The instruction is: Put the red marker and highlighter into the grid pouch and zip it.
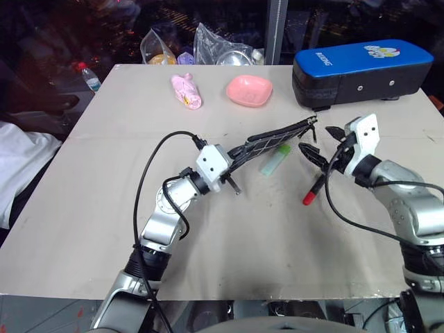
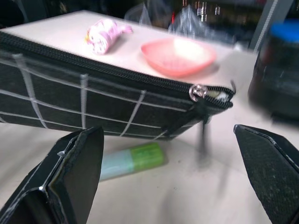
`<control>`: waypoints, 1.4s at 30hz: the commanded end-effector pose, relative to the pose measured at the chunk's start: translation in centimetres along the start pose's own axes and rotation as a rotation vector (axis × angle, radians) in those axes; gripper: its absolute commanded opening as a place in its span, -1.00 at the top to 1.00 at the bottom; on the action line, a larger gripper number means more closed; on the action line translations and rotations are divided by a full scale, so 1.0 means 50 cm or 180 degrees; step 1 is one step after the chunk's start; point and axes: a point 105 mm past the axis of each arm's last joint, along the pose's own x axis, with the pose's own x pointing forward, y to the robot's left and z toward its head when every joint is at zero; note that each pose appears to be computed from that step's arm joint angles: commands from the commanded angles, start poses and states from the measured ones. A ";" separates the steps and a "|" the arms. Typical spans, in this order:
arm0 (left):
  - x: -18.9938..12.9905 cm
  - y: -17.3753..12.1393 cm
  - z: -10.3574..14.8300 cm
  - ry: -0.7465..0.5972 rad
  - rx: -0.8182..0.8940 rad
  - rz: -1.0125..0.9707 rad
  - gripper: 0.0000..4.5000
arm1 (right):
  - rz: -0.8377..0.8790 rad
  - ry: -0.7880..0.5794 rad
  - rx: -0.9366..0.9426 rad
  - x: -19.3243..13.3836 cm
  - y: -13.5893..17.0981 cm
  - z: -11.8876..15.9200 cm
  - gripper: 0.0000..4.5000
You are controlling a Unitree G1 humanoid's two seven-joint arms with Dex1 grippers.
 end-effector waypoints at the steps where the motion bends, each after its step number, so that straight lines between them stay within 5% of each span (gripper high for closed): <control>1: -0.001 -0.008 0.018 -0.0099 0.0177 -0.0086 0.98 | -0.0039 0.0053 0.0147 -0.004 -0.007 0.028 -1.00; 35: -0.023 -0.030 0.000 -0.0019 0.0152 -0.0186 0.98 | 0.0219 0.0515 0.0188 0.064 -0.049 0.023 -1.00; 42: -0.022 -0.030 0.000 -0.0028 0.0138 -0.0198 1.00 | 0.0253 0.0496 0.0141 0.068 -0.044 0.020 0.43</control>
